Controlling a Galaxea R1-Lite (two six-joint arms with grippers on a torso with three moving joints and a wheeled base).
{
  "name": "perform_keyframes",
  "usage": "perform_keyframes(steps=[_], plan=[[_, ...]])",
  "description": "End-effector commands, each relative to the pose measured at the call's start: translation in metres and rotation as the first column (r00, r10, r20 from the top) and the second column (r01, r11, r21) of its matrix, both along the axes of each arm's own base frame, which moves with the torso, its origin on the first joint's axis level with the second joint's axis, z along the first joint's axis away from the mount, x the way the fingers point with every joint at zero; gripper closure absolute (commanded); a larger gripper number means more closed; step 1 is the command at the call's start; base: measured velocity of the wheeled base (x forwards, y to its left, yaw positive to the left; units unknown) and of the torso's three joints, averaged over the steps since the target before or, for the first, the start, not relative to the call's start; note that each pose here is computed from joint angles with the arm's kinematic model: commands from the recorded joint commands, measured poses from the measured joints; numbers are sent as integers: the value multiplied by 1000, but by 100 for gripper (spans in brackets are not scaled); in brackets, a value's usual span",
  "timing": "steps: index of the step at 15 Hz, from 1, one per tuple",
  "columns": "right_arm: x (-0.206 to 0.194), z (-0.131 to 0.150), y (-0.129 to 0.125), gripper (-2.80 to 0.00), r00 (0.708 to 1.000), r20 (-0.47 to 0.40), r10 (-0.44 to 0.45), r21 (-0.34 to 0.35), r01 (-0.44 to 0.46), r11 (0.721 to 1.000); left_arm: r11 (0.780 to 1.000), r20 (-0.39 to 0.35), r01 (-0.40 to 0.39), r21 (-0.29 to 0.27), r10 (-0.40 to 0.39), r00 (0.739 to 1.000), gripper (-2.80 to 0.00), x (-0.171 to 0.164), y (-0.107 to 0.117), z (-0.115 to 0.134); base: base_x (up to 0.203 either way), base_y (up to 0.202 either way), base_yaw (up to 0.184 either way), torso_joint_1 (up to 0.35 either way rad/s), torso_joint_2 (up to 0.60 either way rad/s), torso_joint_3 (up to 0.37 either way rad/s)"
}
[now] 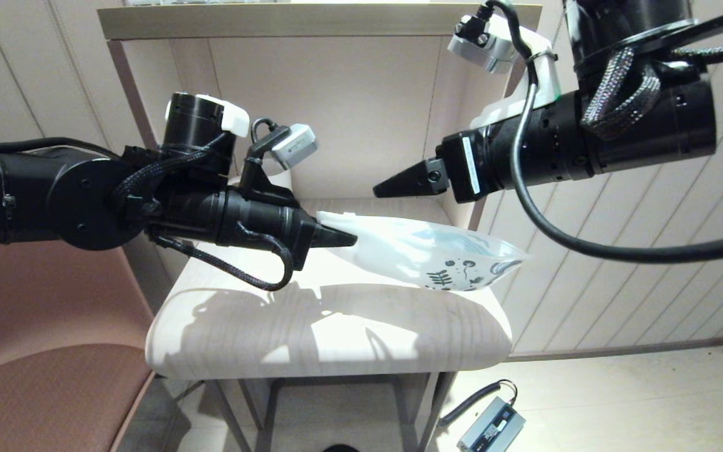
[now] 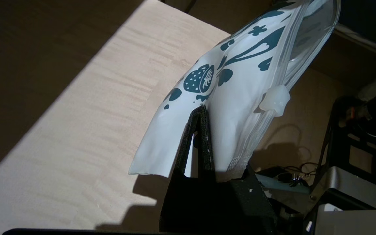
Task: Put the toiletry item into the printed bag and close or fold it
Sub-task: Close the strorage bag and place it on the desk
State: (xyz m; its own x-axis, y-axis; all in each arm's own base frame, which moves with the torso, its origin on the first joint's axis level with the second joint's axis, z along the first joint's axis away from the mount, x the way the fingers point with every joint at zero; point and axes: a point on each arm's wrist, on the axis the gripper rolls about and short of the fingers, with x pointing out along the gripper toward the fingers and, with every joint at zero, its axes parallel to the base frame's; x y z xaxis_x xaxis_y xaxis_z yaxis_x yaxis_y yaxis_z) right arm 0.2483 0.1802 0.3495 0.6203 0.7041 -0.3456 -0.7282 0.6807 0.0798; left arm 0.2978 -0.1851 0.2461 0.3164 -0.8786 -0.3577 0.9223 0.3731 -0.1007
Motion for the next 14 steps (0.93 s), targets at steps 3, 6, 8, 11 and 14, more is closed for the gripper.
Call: perform_keyframes(steps=[3, 6, 8, 11, 14], plan=[[-5, -1, 3, -280, 1000, -20, 18, -16, -18, 1000, 1000, -6, 4, 2, -4, 1000, 0, 1, 0, -2, 0, 0, 0, 0, 0, 0], [-6, -1, 2, -280, 1000, -19, 20, -15, -20, 1000, 1000, -6, 5, 2, -5, 1000, 0, 1, -1, -2, 0, 0, 0, 0, 0, 0], [-7, -1, 5, -280, 999, -10, 33, -21, -33, 999, 1000, -6, 5, 2, -5, 1000, 0, 1, 0, -2, 0, 0, 0, 0, 0, 0], [-9, -1, 7, 0, 999, -11, 38, -20, -39, 999, 1000, -4, 4, -1, -4, 1000, 0, -1, 1, 0, 0, 0, 0, 0, 0, 0], [-8, 0, 8, 0, 999, -12, 38, -15, -38, 999, 1000, -2, 4, -3, -4, 1000, 0, -2, 1, 1, 0, 0, 0, 0, 0, 0]])
